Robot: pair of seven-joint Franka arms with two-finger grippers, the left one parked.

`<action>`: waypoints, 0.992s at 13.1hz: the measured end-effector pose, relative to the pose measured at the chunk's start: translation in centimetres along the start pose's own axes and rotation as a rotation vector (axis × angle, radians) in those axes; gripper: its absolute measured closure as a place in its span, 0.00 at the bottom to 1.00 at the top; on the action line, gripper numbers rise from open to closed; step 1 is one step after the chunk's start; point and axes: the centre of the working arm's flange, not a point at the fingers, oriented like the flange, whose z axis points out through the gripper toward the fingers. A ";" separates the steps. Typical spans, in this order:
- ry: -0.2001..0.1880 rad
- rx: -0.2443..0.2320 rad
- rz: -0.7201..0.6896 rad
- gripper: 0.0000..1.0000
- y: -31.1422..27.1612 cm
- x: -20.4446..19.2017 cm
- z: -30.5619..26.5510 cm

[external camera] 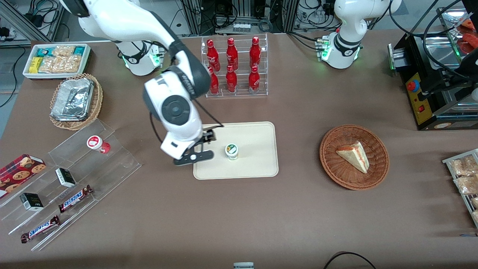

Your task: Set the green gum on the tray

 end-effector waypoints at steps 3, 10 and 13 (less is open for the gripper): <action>-0.005 0.012 -0.078 0.00 5.7 0.7 -1.5; 0.016 0.060 -0.011 0.00 21.6 -2.1 -5.4; 0.021 0.077 0.044 0.00 25.4 -4.6 -6.4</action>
